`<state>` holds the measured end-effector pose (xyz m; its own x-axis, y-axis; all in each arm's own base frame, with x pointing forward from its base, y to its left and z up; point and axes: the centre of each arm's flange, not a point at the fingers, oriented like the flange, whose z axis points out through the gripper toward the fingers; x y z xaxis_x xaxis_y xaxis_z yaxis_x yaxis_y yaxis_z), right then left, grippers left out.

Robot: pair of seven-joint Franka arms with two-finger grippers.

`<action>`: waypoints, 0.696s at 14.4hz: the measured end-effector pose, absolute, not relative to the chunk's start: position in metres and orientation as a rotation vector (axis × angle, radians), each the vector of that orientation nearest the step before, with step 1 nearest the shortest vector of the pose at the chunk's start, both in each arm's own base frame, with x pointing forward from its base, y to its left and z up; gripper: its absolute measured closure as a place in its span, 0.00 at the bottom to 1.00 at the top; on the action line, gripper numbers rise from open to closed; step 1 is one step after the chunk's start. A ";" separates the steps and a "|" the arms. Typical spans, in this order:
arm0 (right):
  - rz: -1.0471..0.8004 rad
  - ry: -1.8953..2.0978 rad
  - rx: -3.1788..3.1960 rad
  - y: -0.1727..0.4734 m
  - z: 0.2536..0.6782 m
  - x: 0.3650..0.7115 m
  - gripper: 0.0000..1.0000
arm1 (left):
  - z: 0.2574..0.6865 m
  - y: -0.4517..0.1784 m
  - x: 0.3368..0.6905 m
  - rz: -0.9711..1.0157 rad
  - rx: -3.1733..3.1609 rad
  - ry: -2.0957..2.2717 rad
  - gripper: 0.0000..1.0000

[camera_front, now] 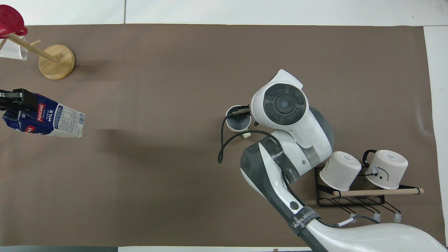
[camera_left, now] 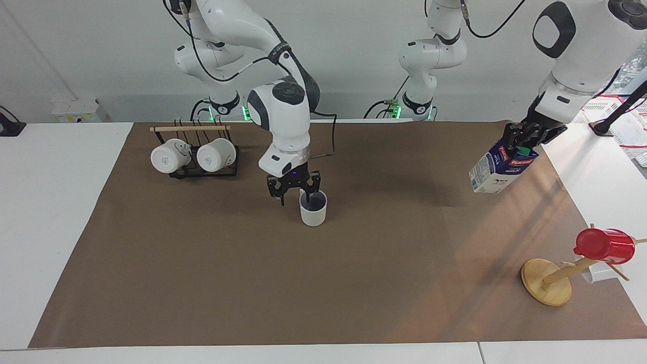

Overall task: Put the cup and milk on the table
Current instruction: 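Carry the mug toward the table center with the right gripper, then release the mug and withdraw the right gripper while the left gripper lifts the carton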

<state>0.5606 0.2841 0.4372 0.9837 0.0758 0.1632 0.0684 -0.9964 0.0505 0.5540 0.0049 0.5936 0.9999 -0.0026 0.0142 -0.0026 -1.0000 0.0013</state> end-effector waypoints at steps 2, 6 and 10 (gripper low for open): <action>0.226 0.007 3.068 0.246 0.491 0.570 0.00 | 0.594 0.002 0.554 0.024 3.140 -0.012 0.60; 0.140 -0.061 3.040 0.160 0.554 0.576 0.00 | 0.586 -0.055 0.555 0.060 3.140 -0.077 0.60; -0.013 -0.173 3.043 0.076 0.580 0.561 0.00 | 0.575 -0.161 0.545 0.135 3.160 -0.021 0.60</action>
